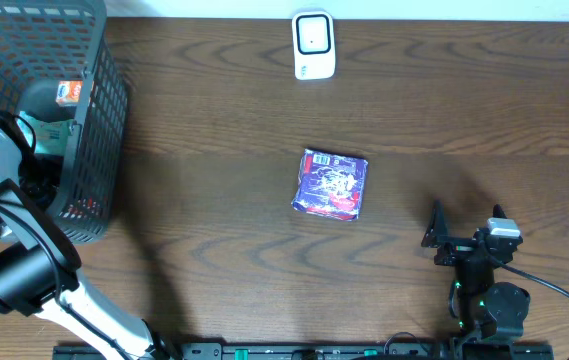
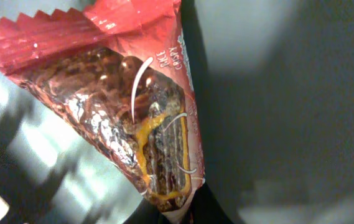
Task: Scan the item barcode
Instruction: 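Lift the red candy bar out and set it left of the purple box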
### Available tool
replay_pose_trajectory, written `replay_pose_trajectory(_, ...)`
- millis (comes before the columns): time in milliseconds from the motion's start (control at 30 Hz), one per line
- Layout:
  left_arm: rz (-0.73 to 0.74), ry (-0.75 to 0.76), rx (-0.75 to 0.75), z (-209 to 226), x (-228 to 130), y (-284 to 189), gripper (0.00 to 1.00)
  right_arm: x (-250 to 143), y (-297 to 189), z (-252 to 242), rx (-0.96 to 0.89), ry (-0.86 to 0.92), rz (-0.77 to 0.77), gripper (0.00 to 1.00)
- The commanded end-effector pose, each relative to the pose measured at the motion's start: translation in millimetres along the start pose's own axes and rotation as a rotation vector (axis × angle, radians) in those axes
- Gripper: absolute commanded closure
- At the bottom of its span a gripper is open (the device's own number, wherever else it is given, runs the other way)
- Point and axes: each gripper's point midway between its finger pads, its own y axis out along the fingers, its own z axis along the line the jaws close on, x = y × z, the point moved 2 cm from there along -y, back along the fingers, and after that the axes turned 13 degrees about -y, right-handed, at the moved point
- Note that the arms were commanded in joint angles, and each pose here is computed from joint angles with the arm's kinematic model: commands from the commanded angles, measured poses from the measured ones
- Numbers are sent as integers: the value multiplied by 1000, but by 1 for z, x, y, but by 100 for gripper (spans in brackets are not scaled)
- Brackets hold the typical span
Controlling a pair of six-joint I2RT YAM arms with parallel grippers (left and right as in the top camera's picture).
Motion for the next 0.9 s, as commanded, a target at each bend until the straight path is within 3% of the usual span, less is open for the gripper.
replay_pose_trajectory(0,-69,-1,-79,-4,7,-43,93,0,0,2,7,-9,-1,1)
replay_pose_trajectory(267,-294,28,-565,-19,-6,-197,93,0,0,2,7,-9,-1,1)
replay_pose_trajectory(500,-583,69,-980,14,-48,-340,93,0,0,2,7,-9,-1,1)
replay_pose_trajectory(667,-596,280,-1192,11,-118,-390,93,0,0,2,7,-9,-1,1)
replay_pose_trajectory(867,-519,785,-1218,-28,-222,-380,93,0,0,2,7,-9,-1,1)
